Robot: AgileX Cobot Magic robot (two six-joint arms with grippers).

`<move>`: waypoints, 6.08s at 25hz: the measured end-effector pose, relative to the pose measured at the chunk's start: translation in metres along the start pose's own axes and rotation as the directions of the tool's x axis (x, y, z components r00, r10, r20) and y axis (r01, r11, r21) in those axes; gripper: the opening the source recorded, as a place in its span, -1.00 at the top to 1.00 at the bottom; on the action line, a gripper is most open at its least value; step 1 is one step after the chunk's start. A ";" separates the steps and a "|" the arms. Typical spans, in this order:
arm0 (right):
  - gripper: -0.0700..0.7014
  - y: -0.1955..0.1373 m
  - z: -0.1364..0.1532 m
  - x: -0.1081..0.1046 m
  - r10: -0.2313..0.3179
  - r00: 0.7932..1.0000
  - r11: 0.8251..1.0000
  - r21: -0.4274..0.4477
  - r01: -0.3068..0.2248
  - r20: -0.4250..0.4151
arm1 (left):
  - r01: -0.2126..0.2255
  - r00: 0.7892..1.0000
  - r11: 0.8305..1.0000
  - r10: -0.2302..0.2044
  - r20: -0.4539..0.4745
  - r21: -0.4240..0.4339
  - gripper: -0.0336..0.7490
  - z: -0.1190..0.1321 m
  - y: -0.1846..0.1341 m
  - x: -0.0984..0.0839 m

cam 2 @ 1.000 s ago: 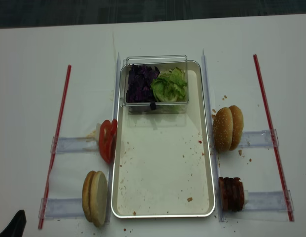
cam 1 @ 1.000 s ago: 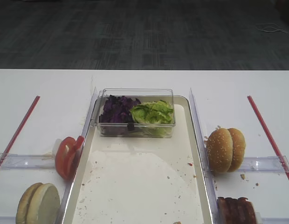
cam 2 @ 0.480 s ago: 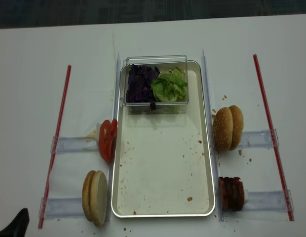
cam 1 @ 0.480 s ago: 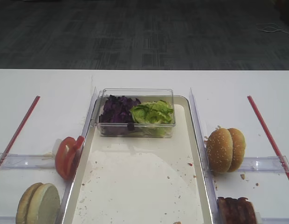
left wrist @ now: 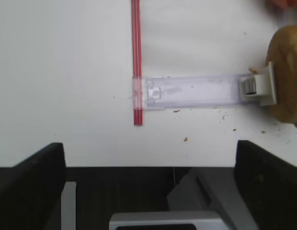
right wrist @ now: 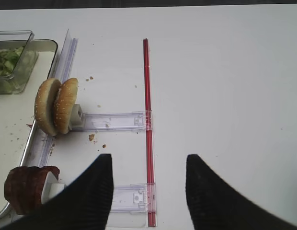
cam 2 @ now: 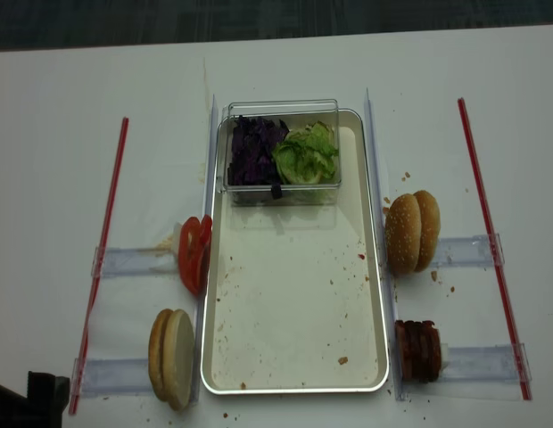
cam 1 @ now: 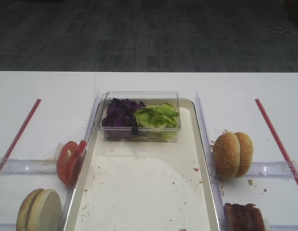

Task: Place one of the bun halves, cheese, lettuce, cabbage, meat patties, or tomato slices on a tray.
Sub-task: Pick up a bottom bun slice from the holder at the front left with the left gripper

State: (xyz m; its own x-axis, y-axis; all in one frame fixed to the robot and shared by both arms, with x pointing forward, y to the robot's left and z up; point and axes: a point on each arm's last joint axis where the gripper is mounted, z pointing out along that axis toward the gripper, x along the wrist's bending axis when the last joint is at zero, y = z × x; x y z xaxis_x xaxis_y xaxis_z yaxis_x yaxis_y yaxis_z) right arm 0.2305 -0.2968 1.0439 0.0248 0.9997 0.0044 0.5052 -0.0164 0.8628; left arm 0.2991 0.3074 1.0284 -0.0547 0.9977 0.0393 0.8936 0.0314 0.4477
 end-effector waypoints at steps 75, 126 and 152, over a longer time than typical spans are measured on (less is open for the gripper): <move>-0.21 0.000 0.000 0.000 0.000 1.000 1.000 0.002 0.000 0.000 | -0.037 0.982 0.967 -0.012 0.189 0.253 -0.72 0.035 0.063 -0.084; -0.21 0.000 0.000 0.000 0.001 1.000 1.000 0.000 -0.001 0.000 | -0.115 0.984 0.973 0.084 0.155 0.200 -0.32 0.084 0.063 -0.150; -0.21 0.000 0.000 0.000 -0.001 1.000 1.000 0.000 0.001 0.000 | -0.150 0.986 0.966 0.131 0.104 0.208 0.63 0.085 0.063 -0.145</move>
State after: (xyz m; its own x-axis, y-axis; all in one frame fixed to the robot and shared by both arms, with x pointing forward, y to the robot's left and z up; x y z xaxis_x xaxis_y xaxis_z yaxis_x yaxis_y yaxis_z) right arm 0.2305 -0.2968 1.0439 0.0242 0.9997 0.0035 0.5052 -0.0152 0.8629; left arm 0.4012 0.1700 0.9747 0.1093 0.9940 0.0049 0.9647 -0.1073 0.2406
